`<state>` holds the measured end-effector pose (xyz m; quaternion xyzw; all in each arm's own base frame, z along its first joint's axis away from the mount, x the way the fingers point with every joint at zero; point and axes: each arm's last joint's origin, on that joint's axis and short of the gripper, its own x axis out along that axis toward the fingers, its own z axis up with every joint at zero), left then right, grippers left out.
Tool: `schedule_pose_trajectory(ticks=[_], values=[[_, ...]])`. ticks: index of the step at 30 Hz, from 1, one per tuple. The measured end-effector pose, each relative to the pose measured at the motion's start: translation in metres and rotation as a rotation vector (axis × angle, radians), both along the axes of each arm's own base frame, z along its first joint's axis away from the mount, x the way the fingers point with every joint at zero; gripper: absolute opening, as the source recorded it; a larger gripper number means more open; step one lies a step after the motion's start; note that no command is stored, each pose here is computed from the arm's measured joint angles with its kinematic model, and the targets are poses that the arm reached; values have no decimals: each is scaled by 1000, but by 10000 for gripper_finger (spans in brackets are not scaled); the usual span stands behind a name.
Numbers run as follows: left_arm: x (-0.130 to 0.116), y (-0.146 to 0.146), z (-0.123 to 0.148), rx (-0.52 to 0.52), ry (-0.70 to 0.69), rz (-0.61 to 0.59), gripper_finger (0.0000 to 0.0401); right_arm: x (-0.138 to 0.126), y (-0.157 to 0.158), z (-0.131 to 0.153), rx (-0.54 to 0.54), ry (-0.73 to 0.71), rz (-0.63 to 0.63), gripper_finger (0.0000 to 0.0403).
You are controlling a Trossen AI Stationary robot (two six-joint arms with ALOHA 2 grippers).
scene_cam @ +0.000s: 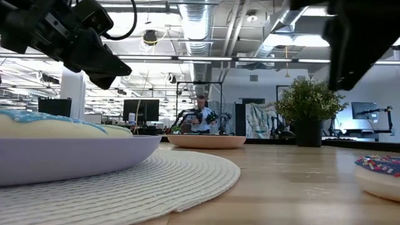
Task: Pick & Place donuts
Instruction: Put the small blue donut on the pink plate
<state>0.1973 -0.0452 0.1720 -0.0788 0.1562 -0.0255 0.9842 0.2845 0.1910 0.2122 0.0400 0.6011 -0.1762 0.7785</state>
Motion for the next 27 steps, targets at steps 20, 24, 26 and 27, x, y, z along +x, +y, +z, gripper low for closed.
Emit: schedule_pose_trajectory(ticks=[20, 24, 26, 27], values=[[-4, -11, -1, -33, 12, 36, 0, -87, -43, -41, 151, -405, -67, 249], [-4, -10, -1, -30, 12, 39, 0, -84, -50, -41, 200, -428, -72, 249], [-3, -10, -1, -27, 12, 40, 0, -80, -50, -41, 210, -443, -64, 249], [-3, -10, -1, -26, 13, 40, 0, -78, -50, -41, 212, -452, -58, 249]])
